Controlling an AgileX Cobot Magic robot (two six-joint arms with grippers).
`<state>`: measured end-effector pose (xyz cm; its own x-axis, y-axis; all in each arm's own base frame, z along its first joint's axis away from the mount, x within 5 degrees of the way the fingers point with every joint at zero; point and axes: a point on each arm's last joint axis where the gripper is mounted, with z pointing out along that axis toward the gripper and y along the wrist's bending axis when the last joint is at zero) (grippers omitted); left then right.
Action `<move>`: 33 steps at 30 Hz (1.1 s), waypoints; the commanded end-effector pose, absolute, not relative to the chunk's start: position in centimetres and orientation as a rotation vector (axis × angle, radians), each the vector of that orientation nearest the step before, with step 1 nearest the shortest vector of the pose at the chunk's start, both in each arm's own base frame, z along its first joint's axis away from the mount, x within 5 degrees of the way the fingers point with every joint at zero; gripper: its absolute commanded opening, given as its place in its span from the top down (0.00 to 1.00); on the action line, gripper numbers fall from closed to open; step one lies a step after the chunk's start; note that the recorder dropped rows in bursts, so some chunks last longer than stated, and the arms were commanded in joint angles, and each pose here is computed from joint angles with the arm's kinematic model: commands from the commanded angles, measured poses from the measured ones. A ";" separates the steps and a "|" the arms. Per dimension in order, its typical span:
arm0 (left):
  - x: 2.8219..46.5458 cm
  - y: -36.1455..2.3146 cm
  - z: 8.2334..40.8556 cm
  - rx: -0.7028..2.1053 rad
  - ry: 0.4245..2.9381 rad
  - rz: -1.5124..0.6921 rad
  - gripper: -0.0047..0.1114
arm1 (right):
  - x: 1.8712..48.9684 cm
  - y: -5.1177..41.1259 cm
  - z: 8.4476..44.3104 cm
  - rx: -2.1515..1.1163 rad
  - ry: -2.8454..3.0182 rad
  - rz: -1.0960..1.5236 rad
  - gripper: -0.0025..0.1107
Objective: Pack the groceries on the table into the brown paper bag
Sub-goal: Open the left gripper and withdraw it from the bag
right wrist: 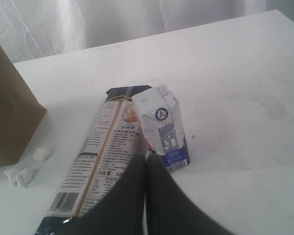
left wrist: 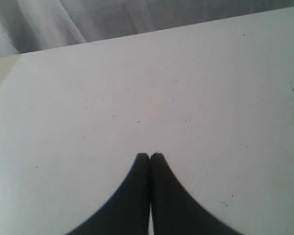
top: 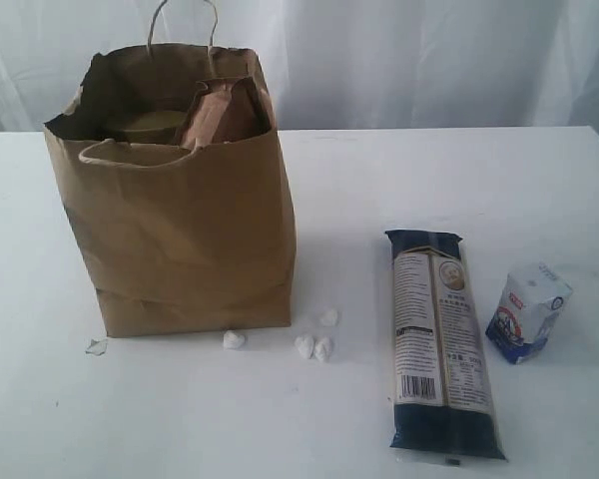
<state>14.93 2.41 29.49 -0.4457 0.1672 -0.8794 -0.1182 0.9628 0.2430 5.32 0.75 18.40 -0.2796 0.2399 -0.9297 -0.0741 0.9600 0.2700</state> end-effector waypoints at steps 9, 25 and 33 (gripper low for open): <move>7.5 1.1 28.5 -0.154 1.734 0.066 0.96 | 5.3 0.8 18.3 0.106 1.825 0.296 0.98; 7.8 0.6 18.4 -0.039 1.804 0.072 0.96 | 5.3 0.8 18.3 0.106 1.825 0.296 0.98; 7.9 0.2 19.1 0.074 1.727 0.089 0.96 | 5.3 0.8 18.3 0.106 1.825 0.296 0.98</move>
